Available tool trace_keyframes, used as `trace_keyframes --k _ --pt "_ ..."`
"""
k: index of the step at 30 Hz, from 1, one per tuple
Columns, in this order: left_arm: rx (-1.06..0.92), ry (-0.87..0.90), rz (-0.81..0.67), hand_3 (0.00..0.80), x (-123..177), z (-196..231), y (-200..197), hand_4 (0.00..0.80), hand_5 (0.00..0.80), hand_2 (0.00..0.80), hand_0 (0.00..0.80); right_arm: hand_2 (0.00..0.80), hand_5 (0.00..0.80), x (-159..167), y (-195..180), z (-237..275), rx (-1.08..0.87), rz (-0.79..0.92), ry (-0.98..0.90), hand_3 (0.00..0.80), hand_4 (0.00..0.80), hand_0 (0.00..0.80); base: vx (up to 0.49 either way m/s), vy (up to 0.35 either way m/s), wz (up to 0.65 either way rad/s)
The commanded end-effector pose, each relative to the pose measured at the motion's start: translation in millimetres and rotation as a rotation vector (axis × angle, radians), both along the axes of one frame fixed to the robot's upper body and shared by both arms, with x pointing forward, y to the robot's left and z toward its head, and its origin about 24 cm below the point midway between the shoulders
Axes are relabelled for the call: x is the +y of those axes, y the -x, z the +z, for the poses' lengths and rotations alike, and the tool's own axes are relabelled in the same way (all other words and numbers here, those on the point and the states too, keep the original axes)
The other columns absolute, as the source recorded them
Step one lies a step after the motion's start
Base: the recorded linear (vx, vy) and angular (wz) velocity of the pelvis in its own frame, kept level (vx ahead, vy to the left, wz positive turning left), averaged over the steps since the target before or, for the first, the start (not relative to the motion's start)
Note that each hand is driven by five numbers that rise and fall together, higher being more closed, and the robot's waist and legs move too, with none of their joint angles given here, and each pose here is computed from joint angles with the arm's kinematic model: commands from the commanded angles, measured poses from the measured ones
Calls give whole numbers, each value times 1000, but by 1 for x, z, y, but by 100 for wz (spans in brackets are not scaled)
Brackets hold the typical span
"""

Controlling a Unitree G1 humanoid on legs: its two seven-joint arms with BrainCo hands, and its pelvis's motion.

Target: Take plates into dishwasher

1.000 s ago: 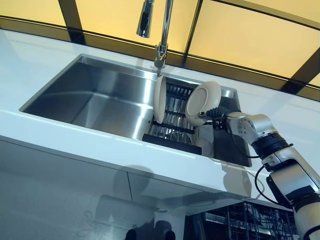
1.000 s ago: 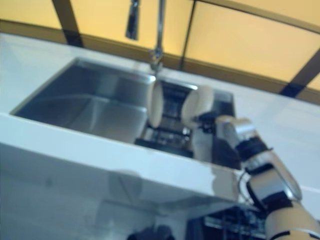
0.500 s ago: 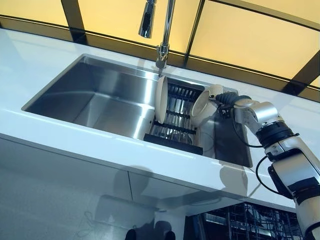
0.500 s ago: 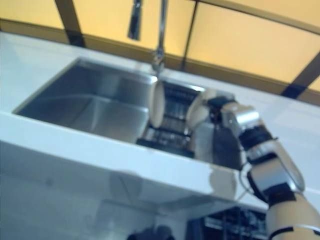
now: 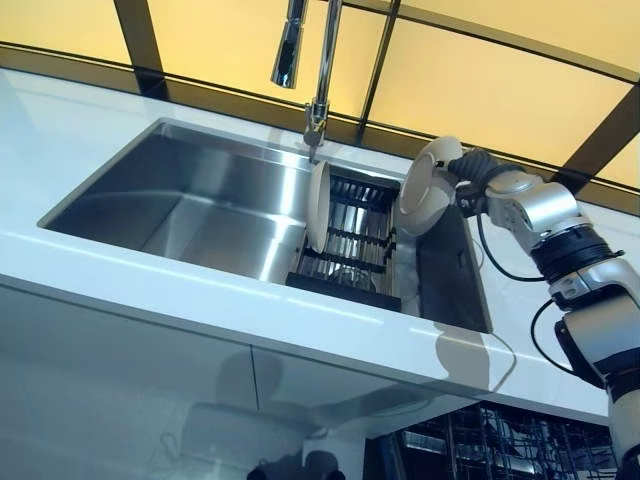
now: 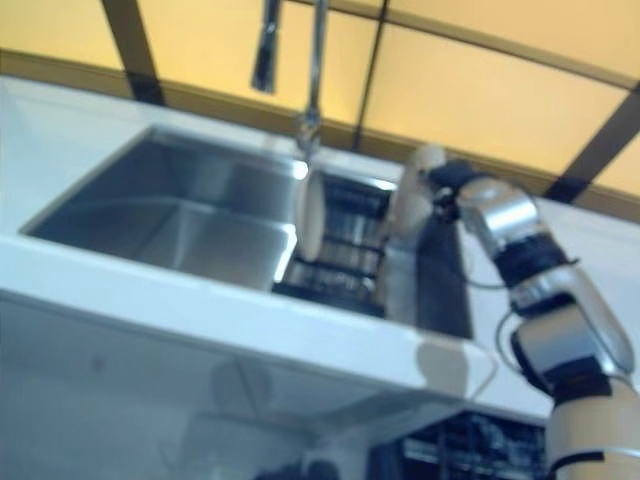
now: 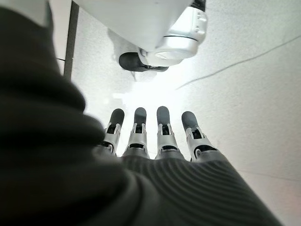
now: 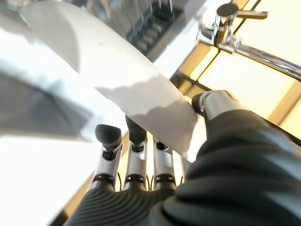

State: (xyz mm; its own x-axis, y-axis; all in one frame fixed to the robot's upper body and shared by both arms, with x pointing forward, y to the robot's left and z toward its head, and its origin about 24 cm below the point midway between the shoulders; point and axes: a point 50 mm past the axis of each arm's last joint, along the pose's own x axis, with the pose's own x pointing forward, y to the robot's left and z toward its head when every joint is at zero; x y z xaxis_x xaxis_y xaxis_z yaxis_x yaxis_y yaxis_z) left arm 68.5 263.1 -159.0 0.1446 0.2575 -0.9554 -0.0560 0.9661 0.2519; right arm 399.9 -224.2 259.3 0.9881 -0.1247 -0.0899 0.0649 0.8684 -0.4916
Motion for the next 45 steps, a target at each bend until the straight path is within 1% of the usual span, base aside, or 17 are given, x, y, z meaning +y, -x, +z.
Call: trace_keyframes --k 1,5,13,15,19,20,21,23,24,25,29,32,36,39,42,45 --pt "60 -19 -157 0 -4 -2 1 0 0 0 0 800 800 -3 9 71 -193 9 113 800 800 800 -17 -11 -16" --pt "59 -34 -192 0 0 1 -5 0 0 0 0 800 800 -11 13 75 -204 -6 130 800 800 800 -18 -28 -29" --pt "60 -32 -232 0 1 2 -13 0 0 0 0 800 800 -33 24 76 -147 -8 196 800 800 800 -3 -21 -27" --pt "58 -31 -249 0 1 3 -15 0 0 0 0 800 800 -40 27 72 -124 1 188 800 800 800 -9 3 -18" --pt "43 -38 -303 0 3 5 -20 0 0 0 0 800 800 -47 30 55 -75 43 119 800 800 800 -9 45 -24" --pt "34 -41 -335 0 5 6 -25 0 0 0 0 800 800 -49 33 47 -61 52 62 800 800 800 -12 87 -34" --pt "32 -44 -349 0 6 7 -27 0 0 0 0 800 800 -51 34 44 -59 49 49 800 800 800 -44 86 -35" --pt "29 -47 -434 0 9 12 -36 0 0 0 0 800 800 -67 44 32 -78 27 -2 800 800 800 -114 40 -18" --pt "29 -48 -435 0 9 12 -36 0 0 0 0 800 800 -68 44 32 -78 26 -3 800 800 800 -191 58 -25" --pt "21 -43 -460 0 11 13 -40 0 0 0 0 800 800 -79 54 19 -93 32 -10 800 800 800 -183 89 -37" --pt "-10 -56 -411 0 16 18 -50 0 0 0 0 800 800 -84 72 -6 -51 75 -20 800 800 800 -207 96 -61" --pt "-12 -96 -355 0 24 21 -50 0 0 0 0 800 800 -96 82 -18 14 95 -4 800 800 800 -143 0 -46" --pt "-15 -116 -304 0 29 21 -48 0 0 0 0 800 800 -103 85 -25 81 115 -7 800 800 800 -122 -54 -35" --pt "-41 -133 -277 0 28 22 -53 0 0 0 0 800 800 -100 81 -30 103 145 -22 800 800 800 -264 -107 -35" --pt "-55 -132 -270 0 27 23 -56 0 0 0 0 800 800 -100 81 -32 124 140 -17 800 800 800 -268 -108 -26" --pt "-47 -114 -254 0 23 18 -47 0 0 0 0 800 800 -103 83 -34 152 139 2 800 800 800 -223 -106 8"
